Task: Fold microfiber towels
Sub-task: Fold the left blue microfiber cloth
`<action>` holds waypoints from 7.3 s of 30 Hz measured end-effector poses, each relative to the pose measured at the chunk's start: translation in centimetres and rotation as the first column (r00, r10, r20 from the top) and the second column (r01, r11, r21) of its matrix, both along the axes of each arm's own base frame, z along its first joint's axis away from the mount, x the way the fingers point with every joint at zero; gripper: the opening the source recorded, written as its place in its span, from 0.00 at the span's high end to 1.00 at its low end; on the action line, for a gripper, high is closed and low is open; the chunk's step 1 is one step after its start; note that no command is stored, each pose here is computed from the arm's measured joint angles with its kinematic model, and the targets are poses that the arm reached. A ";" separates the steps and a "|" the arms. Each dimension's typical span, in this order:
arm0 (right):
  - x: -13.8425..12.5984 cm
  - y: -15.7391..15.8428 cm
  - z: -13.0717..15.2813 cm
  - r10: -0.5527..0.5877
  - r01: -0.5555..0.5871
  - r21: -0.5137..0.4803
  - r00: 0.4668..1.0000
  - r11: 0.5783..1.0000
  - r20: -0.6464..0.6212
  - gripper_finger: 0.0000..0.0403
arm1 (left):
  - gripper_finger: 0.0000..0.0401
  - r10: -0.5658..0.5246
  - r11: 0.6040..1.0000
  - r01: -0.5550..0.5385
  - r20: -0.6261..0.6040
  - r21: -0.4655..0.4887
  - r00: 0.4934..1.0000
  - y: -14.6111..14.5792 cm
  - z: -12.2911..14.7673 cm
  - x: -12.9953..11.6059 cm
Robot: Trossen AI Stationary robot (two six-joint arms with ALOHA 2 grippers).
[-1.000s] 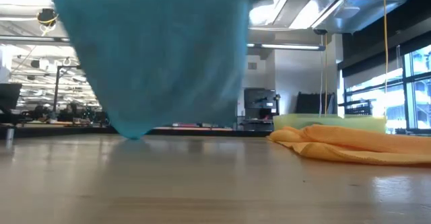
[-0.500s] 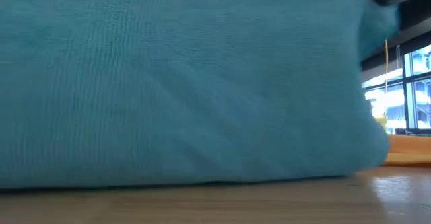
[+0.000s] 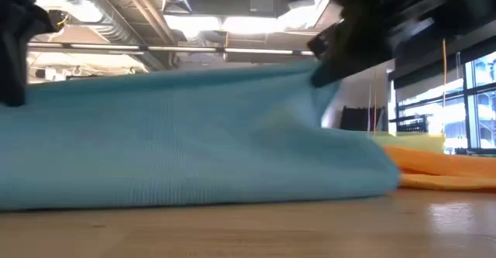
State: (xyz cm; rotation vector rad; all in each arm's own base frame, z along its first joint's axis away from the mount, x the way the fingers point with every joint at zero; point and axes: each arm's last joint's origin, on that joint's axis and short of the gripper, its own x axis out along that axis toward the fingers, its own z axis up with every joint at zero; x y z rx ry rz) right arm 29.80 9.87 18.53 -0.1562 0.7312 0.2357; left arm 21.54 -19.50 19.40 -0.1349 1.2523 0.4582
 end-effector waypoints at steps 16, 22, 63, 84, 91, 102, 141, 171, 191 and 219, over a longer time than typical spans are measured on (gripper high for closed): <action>2.7 -6.4 -4.9 -0.087 0.077 -0.084 0.989 0.993 -0.119 0.99 | 1.00 0.037 0.984 -0.030 -0.033 0.174 0.999 3.6 -3.5 -0.6; 3.0 -7.6 -4.7 -0.123 0.113 -0.119 0.990 0.986 -0.076 0.99 | 1.00 0.038 0.978 -0.028 -0.048 0.207 0.998 4.4 -4.0 -0.5; 3.2 -6.7 -1.8 -0.102 0.100 0.084 0.995 0.991 0.013 0.54 | 0.67 -0.180 0.966 0.135 0.198 0.222 0.964 -0.6 -1.4 -0.5; 6.4 -10.8 -6.3 -0.137 0.131 0.079 0.987 0.988 0.078 0.70 | 0.67 -0.001 0.946 -0.030 0.093 0.323 0.996 8.9 -7.9 0.6; 6.1 -13.8 -7.2 -0.267 0.263 0.132 0.963 0.956 0.017 0.70 | 0.67 -0.005 0.955 -0.027 0.108 0.297 0.994 8.5 -7.9 0.6; 5.6 -14.3 -8.1 -0.355 0.358 0.069 0.933 0.931 -0.050 0.70 | 0.67 -0.019 0.977 -0.013 0.149 0.214 0.989 7.1 -6.7 0.9; 4.7 -2.6 -8.3 -0.358 0.360 0.030 0.932 0.933 -0.060 0.70 | 0.67 -0.050 0.994 0.087 0.396 -0.074 0.917 -0.4 -8.1 -0.6; 5.8 -0.7 -1.5 -0.029 -0.020 0.161 0.955 0.987 0.294 0.70 | 0.69 -0.185 0.974 0.137 0.292 0.179 0.938 -1.9 -2.5 1.4; 13.8 11.9 -5.3 0.248 -0.256 -0.286 0.967 0.923 -0.065 0.48 | 0.70 -0.225 0.967 0.192 0.210 0.165 0.952 -2.6 -3.6 -0.9; 14.2 11.0 -6.7 0.255 -0.284 -0.254 0.956 0.924 -0.143 0.98 | 0.70 -0.234 0.966 0.192 0.275 0.171 0.933 -4.0 -3.4 -2.5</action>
